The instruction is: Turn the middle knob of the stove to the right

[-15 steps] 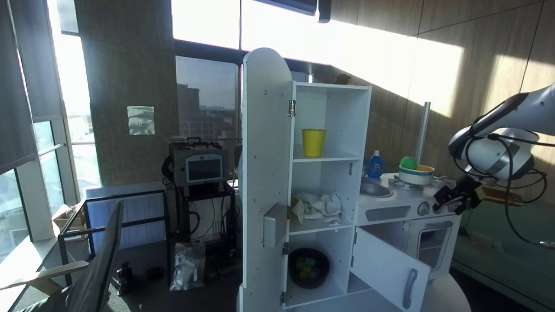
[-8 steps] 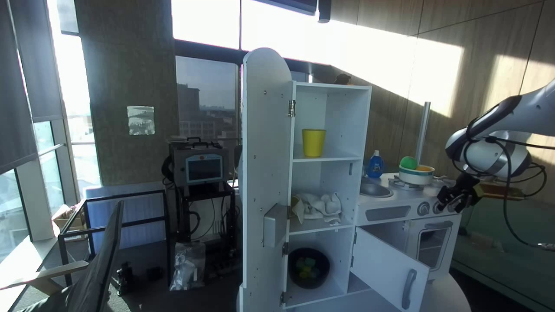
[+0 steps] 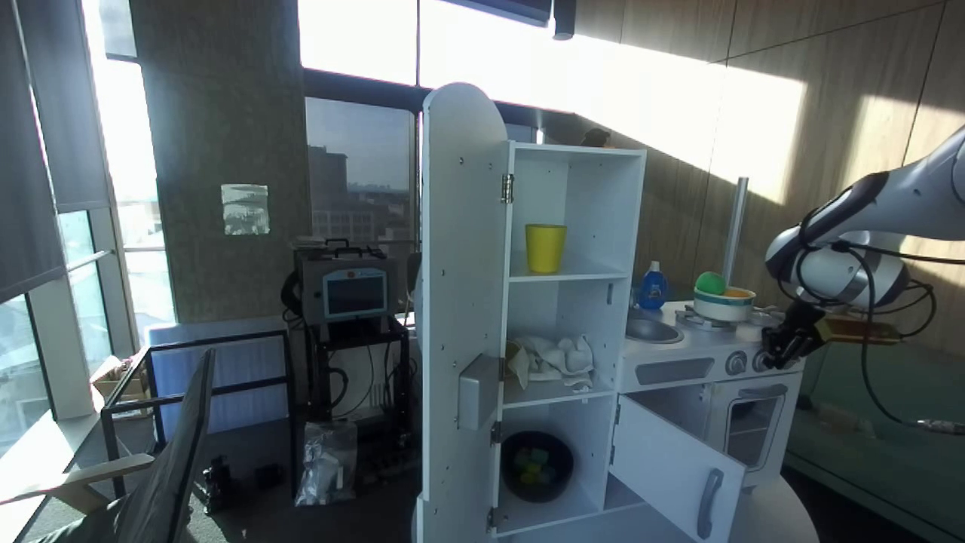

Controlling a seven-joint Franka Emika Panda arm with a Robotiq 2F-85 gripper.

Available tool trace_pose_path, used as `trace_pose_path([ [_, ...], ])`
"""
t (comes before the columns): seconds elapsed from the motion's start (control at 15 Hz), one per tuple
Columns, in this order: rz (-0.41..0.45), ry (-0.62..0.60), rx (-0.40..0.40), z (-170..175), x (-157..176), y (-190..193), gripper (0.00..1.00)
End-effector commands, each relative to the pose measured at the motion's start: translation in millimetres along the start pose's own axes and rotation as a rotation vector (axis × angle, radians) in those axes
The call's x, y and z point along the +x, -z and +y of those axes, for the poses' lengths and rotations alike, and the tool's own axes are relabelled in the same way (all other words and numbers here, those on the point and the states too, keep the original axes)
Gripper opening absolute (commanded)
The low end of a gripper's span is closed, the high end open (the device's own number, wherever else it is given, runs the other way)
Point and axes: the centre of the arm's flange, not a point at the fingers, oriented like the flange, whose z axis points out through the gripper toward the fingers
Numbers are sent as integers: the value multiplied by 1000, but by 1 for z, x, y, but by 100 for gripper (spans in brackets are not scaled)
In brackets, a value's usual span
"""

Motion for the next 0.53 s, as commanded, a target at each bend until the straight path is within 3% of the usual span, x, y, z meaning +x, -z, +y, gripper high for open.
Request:
trace_pose_path([
  [0.0, 9, 1, -37, 4, 18, 3, 26],
  [0.07, 8, 7, -37, 4, 18, 3, 44],
  [0.47, -5, 15, -44, 9, 20, 0, 86],
])
